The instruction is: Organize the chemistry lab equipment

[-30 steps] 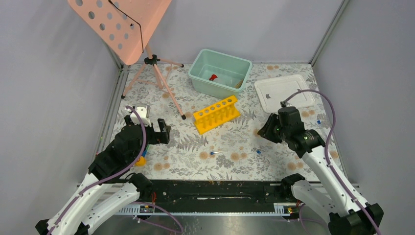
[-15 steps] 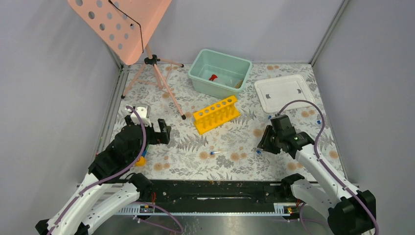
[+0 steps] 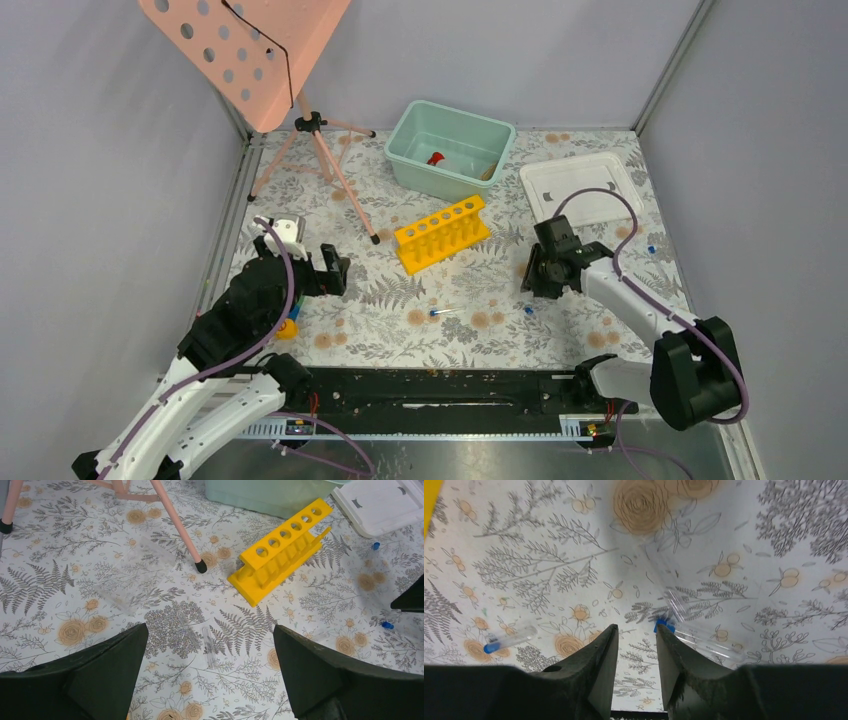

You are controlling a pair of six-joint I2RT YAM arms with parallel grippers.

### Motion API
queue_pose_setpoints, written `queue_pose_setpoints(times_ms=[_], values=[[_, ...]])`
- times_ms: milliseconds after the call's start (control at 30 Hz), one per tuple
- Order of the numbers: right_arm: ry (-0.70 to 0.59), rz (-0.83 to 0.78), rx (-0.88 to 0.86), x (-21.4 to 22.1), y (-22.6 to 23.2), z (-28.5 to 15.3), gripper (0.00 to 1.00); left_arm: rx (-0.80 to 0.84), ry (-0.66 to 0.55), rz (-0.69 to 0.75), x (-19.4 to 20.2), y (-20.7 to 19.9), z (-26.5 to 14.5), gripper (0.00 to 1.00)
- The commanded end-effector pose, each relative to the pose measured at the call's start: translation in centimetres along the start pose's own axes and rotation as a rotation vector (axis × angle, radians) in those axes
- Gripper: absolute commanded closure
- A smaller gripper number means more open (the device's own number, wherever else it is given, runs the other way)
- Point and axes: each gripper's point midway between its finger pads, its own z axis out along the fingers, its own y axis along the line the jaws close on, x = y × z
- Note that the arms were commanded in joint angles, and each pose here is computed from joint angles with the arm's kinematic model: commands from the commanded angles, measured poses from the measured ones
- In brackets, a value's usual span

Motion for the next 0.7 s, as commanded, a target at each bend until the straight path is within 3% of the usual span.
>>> queue_pose_setpoints(times_ms=[0,667], values=[[-0.106,-0.062,0.021,-3.6,1.0,-0.7,0.59,0.046,-0.043,-0.015,-1.1,-0.9,-0.2,0.01],[0.053,-0.135,0.214,-4.3,0.1,4.2,0.63,0.059,-0.043,-0.005,-1.0,-1.0,-0.1,0.01]])
